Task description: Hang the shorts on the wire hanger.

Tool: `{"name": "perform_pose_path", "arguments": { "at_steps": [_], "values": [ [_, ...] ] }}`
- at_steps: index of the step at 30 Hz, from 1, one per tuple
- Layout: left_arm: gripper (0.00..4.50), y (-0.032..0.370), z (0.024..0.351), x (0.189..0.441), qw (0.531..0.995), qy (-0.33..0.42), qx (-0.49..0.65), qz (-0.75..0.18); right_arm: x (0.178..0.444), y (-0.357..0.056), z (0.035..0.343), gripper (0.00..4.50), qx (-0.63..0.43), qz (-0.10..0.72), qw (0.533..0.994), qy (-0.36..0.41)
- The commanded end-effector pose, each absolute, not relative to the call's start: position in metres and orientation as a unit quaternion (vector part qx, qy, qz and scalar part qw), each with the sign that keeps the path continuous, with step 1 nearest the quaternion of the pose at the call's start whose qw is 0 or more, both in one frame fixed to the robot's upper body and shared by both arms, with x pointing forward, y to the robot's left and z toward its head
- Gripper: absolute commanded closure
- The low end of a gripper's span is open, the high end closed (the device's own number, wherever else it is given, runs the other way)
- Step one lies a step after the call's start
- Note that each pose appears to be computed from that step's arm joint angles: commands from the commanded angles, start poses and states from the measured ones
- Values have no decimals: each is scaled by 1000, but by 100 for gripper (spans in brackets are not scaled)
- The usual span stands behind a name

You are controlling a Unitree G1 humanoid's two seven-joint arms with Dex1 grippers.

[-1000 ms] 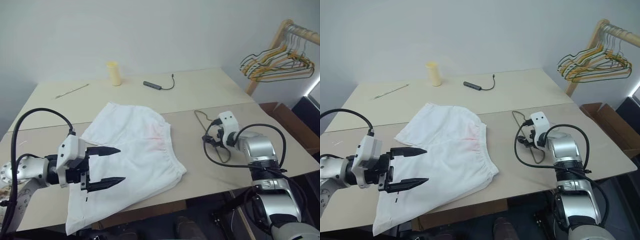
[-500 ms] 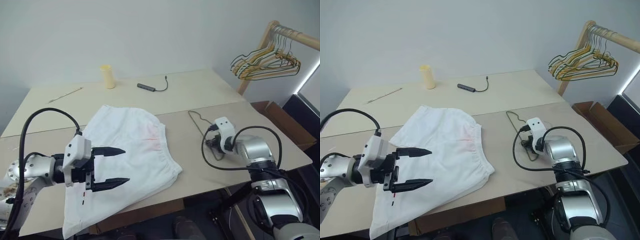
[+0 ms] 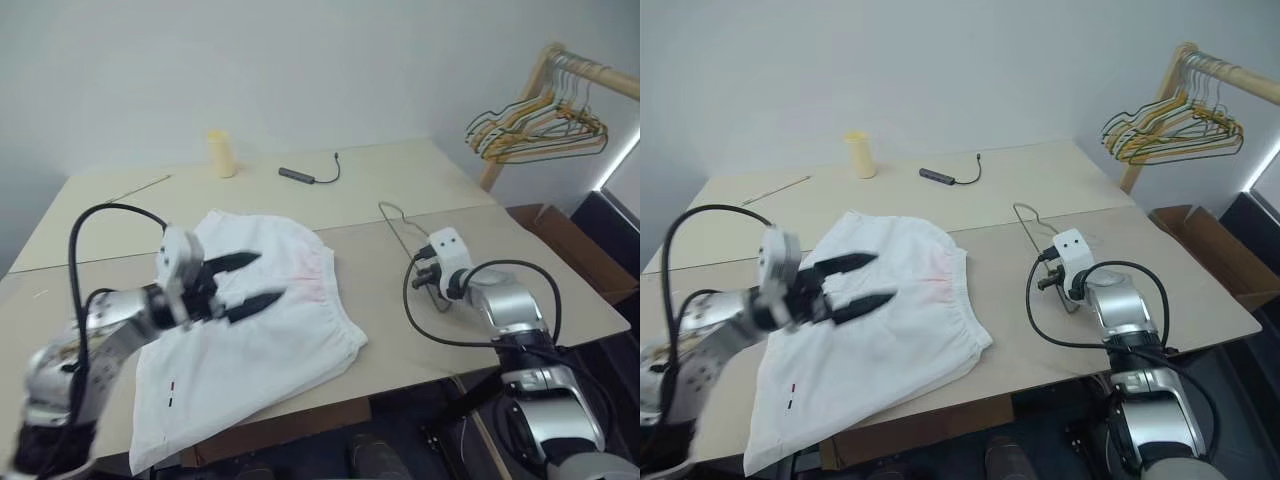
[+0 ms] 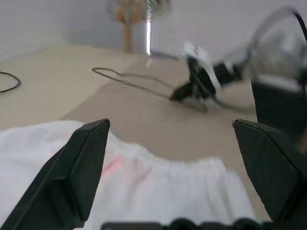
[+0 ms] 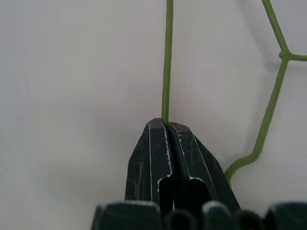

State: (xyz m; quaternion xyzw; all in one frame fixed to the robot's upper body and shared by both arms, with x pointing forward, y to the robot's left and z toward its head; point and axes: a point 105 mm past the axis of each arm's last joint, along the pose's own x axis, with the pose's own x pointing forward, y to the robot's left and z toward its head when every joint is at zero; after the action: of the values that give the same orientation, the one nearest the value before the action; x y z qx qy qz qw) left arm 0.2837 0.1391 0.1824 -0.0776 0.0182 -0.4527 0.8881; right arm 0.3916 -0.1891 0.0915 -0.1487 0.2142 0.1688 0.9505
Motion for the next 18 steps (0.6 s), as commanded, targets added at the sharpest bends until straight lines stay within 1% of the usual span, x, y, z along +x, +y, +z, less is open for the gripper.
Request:
{"name": "perform_pose_path", "arguments": {
  "at_steps": [1, 2, 5, 8, 12, 18],
  "values": [
    [3, 123, 189, 296, 883, 42, -189, -427, 389, -159, 162, 446, -144, 217, 964, 47],
    [3, 116, 193, 298, 875, 40, -220, -430, 384, -151, 169, 446, -148, 237, 960, 21],
    [3, 99, 212, 302, 842, 19, -316, -436, 364, -125, 188, 446, -211, 302, 928, -62],
    [3, 93, 229, 307, 832, -7, -367, -416, 346, -107, 201, 446, -253, 336, 899, -124],
    [3, 89, 242, 315, 840, -37, -379, -387, 330, -92, 205, 446, -272, 367, 874, -167],
    [3, 88, 250, 327, 844, -55, -398, -355, 324, -83, 204, 446, -275, 388, 861, -183]
  ]
}}
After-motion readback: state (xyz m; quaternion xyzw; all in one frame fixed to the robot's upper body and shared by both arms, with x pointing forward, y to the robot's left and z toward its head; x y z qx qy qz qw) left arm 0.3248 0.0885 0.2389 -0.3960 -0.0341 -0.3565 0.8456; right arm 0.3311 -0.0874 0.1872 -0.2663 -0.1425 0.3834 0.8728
